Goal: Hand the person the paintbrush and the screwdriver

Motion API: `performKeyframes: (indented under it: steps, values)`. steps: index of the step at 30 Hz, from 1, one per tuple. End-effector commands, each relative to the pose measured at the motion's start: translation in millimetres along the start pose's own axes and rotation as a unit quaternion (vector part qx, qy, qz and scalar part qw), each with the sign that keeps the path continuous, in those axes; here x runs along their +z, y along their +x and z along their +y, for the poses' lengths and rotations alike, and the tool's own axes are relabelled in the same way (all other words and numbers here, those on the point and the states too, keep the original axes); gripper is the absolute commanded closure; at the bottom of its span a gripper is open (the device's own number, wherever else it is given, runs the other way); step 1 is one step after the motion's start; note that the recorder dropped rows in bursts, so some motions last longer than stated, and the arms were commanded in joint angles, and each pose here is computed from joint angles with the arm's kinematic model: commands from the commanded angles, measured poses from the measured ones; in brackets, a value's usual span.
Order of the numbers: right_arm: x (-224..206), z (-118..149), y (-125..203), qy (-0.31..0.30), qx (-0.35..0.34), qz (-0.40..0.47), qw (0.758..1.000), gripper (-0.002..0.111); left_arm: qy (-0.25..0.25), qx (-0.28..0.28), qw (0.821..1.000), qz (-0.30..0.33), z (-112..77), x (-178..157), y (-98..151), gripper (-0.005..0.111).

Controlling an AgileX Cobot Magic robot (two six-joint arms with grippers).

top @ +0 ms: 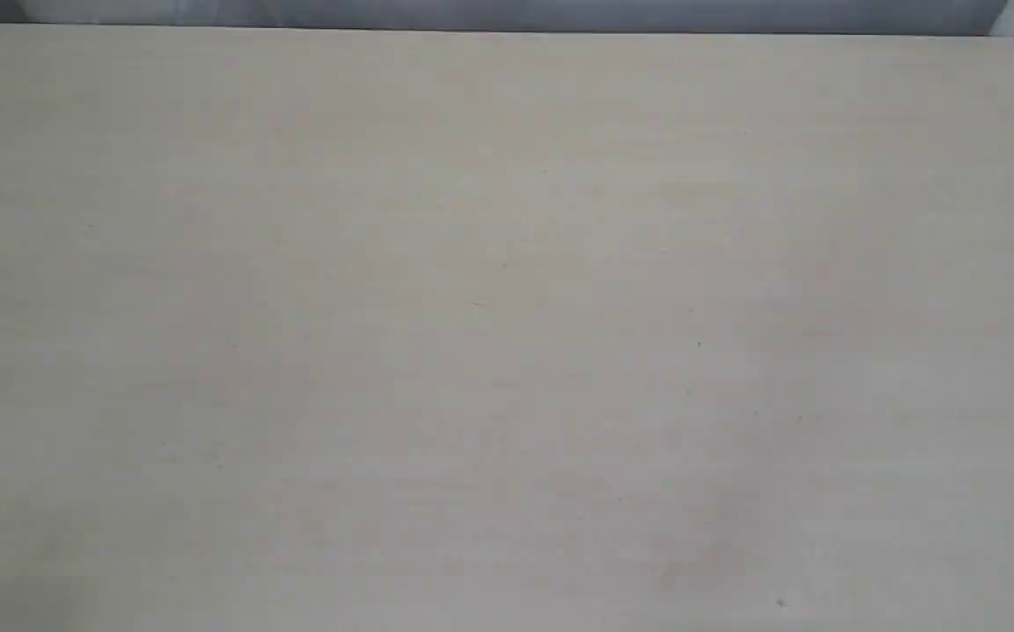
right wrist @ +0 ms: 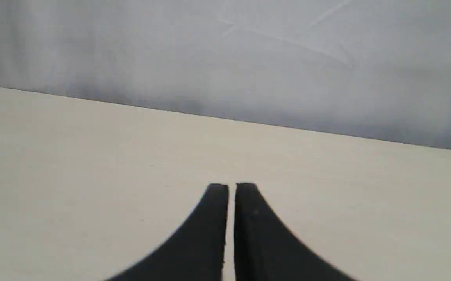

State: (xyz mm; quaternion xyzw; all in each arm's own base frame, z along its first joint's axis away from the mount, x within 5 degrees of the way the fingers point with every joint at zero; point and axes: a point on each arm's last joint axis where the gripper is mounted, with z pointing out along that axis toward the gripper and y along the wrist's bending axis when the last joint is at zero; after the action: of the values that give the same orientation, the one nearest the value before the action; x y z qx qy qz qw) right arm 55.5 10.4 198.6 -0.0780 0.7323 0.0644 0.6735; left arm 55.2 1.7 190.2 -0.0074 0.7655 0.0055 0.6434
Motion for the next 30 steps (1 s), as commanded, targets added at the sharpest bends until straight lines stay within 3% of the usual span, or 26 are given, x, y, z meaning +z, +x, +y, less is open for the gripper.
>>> performKeyframes:
  steps: [1, 11, 30]
  values:
    - [-1, -6, 4, 0.047, -0.003, 0.016, 0.999, 0.104, 0.004, -0.001, 1.0, -0.006, -0.5, 0, -1, 0.107]
    - [-4, -17, 13, 0.151, 0.013, 0.067, 0.986, 0.104, 0.004, -0.003, 1.0, -0.005, -0.5, 0, 0, 0.107]
    - [-4, -18, 15, 0.158, 0.019, 0.074, 0.985, 0.104, 0.004, -0.003, 1.0, -0.005, -0.5, 0, 0, 0.107]
